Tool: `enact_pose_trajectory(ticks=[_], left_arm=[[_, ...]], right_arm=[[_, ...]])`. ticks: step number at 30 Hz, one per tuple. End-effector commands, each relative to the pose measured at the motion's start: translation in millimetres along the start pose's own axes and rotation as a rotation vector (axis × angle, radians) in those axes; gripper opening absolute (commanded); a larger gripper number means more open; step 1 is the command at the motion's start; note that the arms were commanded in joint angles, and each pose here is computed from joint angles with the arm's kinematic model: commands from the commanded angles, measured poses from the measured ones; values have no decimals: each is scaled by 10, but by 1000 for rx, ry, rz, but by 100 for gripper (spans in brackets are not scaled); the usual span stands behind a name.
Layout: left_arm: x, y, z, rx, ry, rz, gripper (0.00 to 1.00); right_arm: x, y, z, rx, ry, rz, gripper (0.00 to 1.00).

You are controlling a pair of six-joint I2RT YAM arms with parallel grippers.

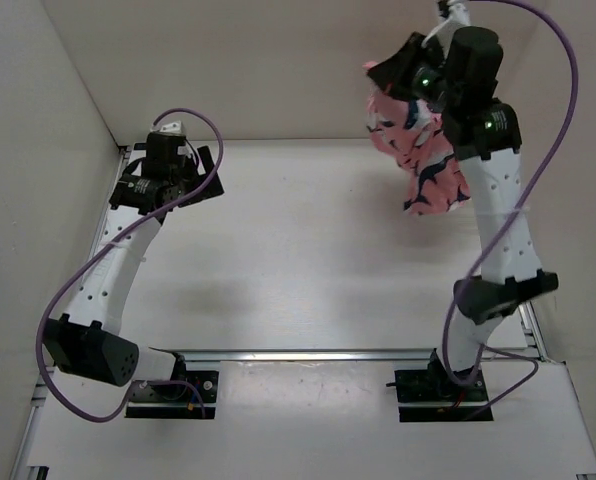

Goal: Fold and stack the shorts
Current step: Move the shorts to the center of the board, then flatten the shorts out

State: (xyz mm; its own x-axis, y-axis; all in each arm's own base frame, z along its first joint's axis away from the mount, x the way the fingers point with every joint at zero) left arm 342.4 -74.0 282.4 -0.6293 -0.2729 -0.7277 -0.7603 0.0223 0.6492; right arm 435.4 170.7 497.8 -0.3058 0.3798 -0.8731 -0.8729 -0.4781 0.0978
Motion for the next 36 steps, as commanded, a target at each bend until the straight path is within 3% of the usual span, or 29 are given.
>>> enact_pose_trajectory(ticks=[1, 3, 4, 5, 7, 8, 9, 10, 11, 12, 13, 15, 17, 20, 21, 22, 24, 25, 29, 32, 34, 35, 36], left_arm=[[-237, 275, 2, 36, 45, -58, 100], [-296, 321, 93, 19, 65, -61, 100], [-374, 412, 110, 22, 75, -88, 100], [-408, 432, 111, 29, 90, -94, 100], [-483, 510, 178, 23, 109, -115, 100], [-456, 513, 166, 32, 107, -102, 100], [-473, 510, 213, 20, 117, -106, 100], [-473, 509, 214, 20, 117, -106, 100], [-469, 475, 225, 21, 121, -95, 100], [-450, 443, 202, 35, 109, -79, 100], [-426, 401, 170, 52, 108, -59, 100], [-244, 211, 95, 82, 85, 29, 100], [-21, -2, 2, 81, 55, 115, 100], [244, -253, -89, 79, 24, 212, 100], [431, -433, -60, 47, 12, 280, 100], [508, -528, -41, 36, 10, 305, 100], [724, -715, 57, -22, 14, 375, 100], [866, -833, 98, -48, 19, 426, 100], [1283, -1116, 4, 7, 64, 553, 100], [1522, -1315, -53, 5, 72, 617, 100], [1626, -1429, -75, -3, 61, 646, 96], [1613, -1456, -87, -2, 61, 645, 89], [1648, -1473, -133, 11, 54, 651, 80]], right_arm=[[325, 327, 728, -190, 134, 85, 0], [842, 482, 985, -237, 167, 196, 0], [898, 639, 1039, -229, 185, 183, 0], [1457, 620, 1000, -223, 191, 311, 0], [1798, 799, 980, -232, 193, 358, 0], [2381, 849, 829, -201, 168, 498, 0], [2611, 906, 749, -177, 158, 551, 0], [2891, 1019, 676, -146, 151, 635, 11], [3059, 1102, 596, -117, 141, 680, 31], [3339, 1208, 426, -58, 129, 757, 65], [3400, 1306, 394, -35, 135, 773, 86], [3390, 1396, 220, 67, 134, 757, 98], [3230, 1466, 131, 117, 115, 706, 96], [3107, 1476, 54, 149, 45, 678, 66], [3150, 1493, 65, 141, 31, 696, 64], [3255, 1485, 130, 112, 21, 727, 65], [3384, 1469, 291, 56, 23, 764, 93], [3569, 1487, 419, 29, 43, 816, 100], [3846, 1415, 808, -55, 95, 871, 100], [4067, 1231, 837, -46, 117, 903, 100], [4219, 1074, 839, -41, 130, 916, 100], [4239, 1021, 876, -51, 136, 923, 98], [4342, 915, 815, -22, 137, 944, 80]])
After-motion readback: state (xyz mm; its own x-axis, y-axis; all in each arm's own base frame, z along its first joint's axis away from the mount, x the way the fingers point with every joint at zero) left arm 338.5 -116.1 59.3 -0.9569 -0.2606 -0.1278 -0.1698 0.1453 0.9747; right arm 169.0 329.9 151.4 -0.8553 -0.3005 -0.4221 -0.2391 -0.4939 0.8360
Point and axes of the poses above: each gripper's point midway between its finger pads, its own y axis back along the fingers, its own z axis along the line the jaws close on, x = y × z, the point moved 2 cm from there along y, back along the fingers, and after that the axes turned 1 degree about y, right-handed, at the moved point
